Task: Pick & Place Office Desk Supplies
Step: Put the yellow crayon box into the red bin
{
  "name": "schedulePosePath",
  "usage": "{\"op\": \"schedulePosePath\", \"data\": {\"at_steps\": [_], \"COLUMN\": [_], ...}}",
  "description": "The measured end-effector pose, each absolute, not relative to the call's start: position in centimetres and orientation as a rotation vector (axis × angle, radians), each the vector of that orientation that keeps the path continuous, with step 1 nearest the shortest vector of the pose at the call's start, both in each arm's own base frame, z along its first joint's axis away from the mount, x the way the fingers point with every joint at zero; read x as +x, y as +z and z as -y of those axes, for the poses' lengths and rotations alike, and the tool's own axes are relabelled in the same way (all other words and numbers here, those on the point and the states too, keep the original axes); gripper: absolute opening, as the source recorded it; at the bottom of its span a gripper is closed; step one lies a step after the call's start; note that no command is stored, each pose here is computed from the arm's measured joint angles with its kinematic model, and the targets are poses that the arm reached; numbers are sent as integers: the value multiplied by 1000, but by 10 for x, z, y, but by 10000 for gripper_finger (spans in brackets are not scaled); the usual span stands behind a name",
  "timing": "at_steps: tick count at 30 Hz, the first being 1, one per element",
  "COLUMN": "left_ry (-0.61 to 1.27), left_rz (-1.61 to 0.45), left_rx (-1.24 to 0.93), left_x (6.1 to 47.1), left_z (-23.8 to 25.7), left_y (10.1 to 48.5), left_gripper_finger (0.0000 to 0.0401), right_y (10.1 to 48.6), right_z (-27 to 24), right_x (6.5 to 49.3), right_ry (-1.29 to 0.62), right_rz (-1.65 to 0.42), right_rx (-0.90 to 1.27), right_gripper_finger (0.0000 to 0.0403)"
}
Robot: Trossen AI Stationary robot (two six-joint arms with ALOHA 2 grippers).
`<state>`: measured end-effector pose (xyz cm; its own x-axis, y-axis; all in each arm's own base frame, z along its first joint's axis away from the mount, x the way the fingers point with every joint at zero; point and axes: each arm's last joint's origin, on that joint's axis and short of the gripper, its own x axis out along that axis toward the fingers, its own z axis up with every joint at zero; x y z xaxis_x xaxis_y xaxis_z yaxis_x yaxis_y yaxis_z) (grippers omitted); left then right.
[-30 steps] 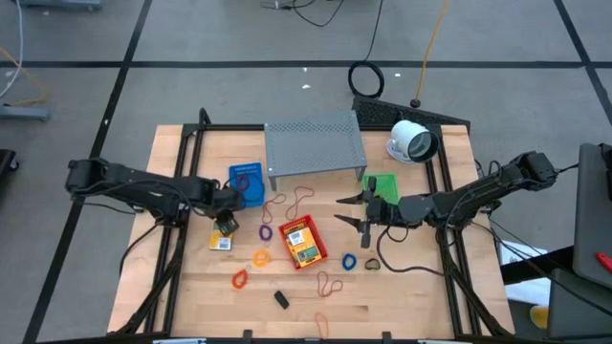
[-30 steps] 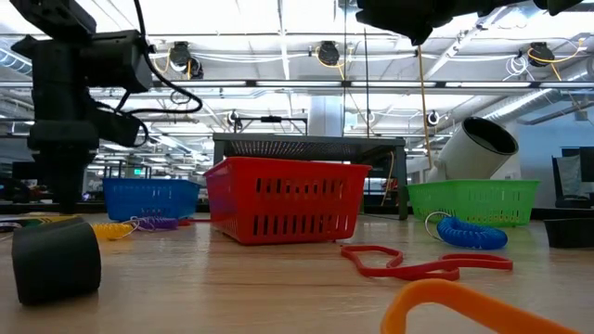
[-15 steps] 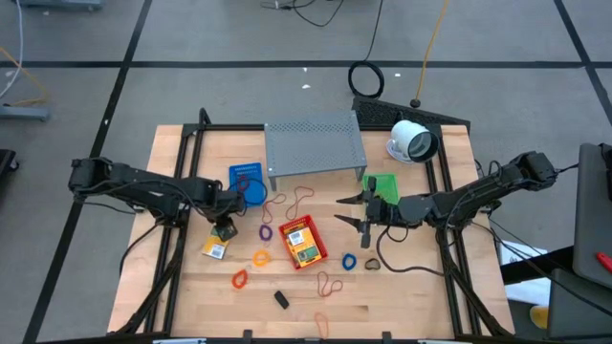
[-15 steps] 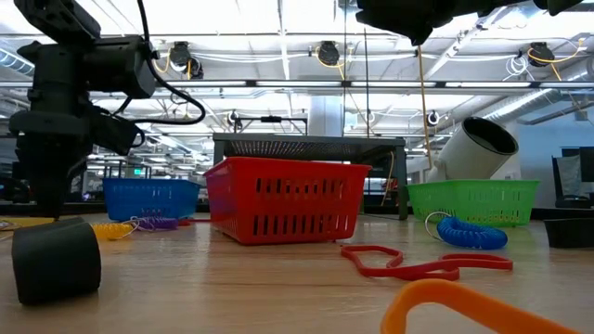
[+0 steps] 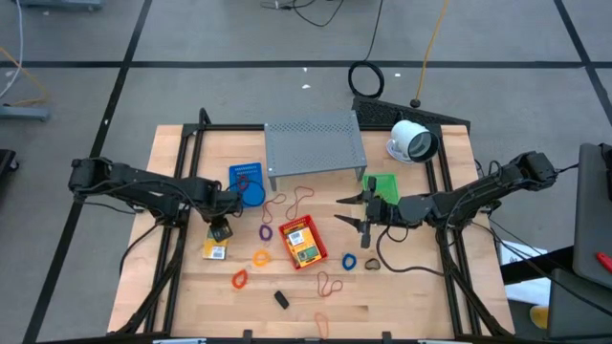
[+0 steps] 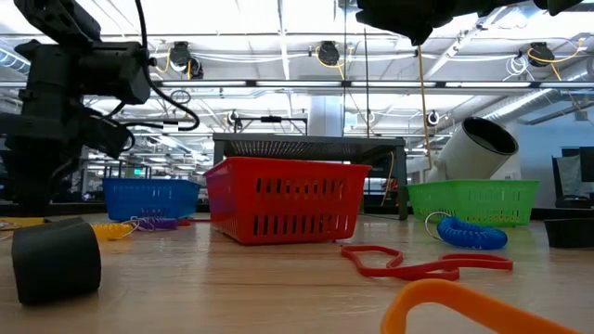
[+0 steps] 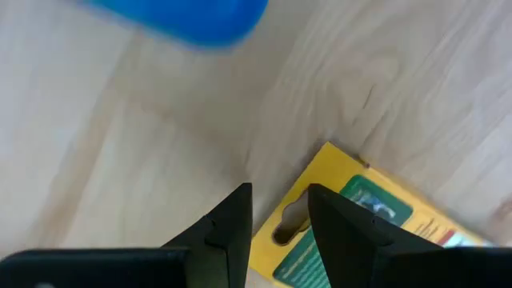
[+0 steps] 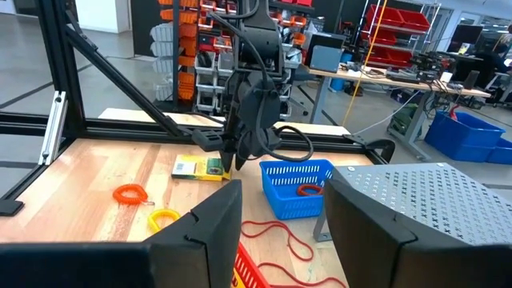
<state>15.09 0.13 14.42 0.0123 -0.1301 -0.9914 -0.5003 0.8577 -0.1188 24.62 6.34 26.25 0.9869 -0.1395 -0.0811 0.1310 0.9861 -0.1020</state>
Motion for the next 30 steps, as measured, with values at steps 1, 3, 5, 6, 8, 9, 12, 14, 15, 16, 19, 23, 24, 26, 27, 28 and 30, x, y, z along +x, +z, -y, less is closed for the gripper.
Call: {"op": "schedulePosePath", "data": {"at_steps": [1,3,5,6,8,9,12,14,15,16,19,23,24,26,27,28,30], "left_ry": [309,309,311,311,313,316,324,331,335,337,337,307,293,265,257,252,245], "left_rz": [-1554,-1556,-1560,-1560,-1561,-1562,-1579,-1602,-1613,-1620,-1622,-1625,-1628,-1635,-1637,-1639,-1641], "left_rx": [-515,-515,-515,-515,-517,-519,-522,-521,-520,-519,-520,-544,-558,-583,-586,-584,-577], "left_x": [151,150,150,150,150,150,148,146,145,144,144,144,144,144,144,144,144], "left_z": [-1,-1,-1,-1,-1,-1,-1,-1,-1,-1,-1,0,0,2,3,3,5], "left_y": [144,144,144,144,144,144,144,144,144,144,144,145,145,145,145,145,145], "left_gripper_finger": [131,131,131,131,131,131,131,131,131,131,131,131,131,131,131,131,131], "right_y": [263,263,263,263,263,263,263,263,263,263,263,263,263,263,263,263,263], "right_z": [-63,-63,-63,-63,-63,-63,-63,-63,-63,-63,-63,-63,-63,-63,-63,-63,-63], "right_x": [246,246,246,246,246,246,246,246,246,246,246,246,246,246,246,246,246], "right_ry": [-136,-136,-136,-136,-136,-136,-136,-136,-136,-136,-136,-136,-136,-136,-136,-136,-136], "right_rz": [-88,-88,-88,-88,-88,-88,-88,-88,-88,-88,-88,-88,-88,-88,-88,-88,-88], "right_rx": [-97,-97,-97,-97,-97,-97,-97,-97,-97,-97,-97,-97,-97,-97,-96,-97,-96], "right_gripper_finger": [166,166,166,166,166,166,166,166,166,166,166,166,166,166,166,166,166]}}
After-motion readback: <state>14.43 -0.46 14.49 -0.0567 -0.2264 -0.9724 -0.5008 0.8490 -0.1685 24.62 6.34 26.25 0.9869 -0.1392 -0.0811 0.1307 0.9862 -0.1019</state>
